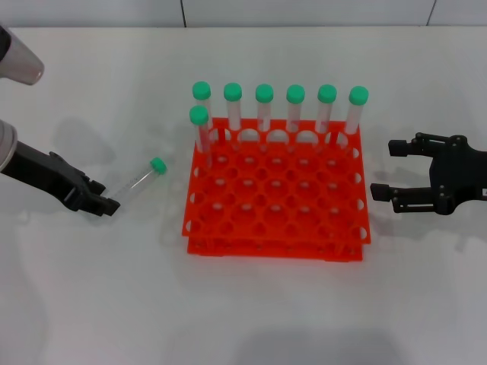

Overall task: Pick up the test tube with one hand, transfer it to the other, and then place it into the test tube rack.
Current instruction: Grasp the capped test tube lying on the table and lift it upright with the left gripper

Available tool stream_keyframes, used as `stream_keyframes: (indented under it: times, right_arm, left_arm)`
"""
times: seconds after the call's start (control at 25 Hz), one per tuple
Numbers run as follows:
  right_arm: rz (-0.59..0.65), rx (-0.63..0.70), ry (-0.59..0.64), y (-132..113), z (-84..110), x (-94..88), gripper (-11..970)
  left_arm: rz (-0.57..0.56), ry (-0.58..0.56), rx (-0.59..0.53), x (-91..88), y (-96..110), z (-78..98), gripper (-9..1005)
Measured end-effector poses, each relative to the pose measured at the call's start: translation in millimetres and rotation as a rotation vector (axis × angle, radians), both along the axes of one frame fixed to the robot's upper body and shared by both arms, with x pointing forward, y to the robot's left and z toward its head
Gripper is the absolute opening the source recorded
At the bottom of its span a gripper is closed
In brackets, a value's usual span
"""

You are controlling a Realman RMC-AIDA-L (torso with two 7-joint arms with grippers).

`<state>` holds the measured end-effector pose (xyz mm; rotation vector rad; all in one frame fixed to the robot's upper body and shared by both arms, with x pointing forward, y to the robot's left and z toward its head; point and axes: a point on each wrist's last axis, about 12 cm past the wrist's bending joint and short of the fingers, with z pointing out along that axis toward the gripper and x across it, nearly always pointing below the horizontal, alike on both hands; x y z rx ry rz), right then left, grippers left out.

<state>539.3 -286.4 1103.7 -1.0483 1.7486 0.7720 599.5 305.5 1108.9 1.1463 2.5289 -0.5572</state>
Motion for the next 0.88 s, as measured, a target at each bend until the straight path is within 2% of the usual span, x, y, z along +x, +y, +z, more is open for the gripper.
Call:
stream_keyframes:
  times: [0.4, 0.88]
  right_arm:
    - [-0.001, 0.0, 0.0, 0.0, -0.1, 0.1, 843]
    - [0.0, 0.0, 0.0, 0.0, -0.1, 0.0, 844]
  left_arm:
    - [-0.008, 0.006, 0.005, 0.0, -2.2, -1.8, 457]
    - [0.0, -0.002, 0.016, 1.3, -2.1, -3.7, 429]
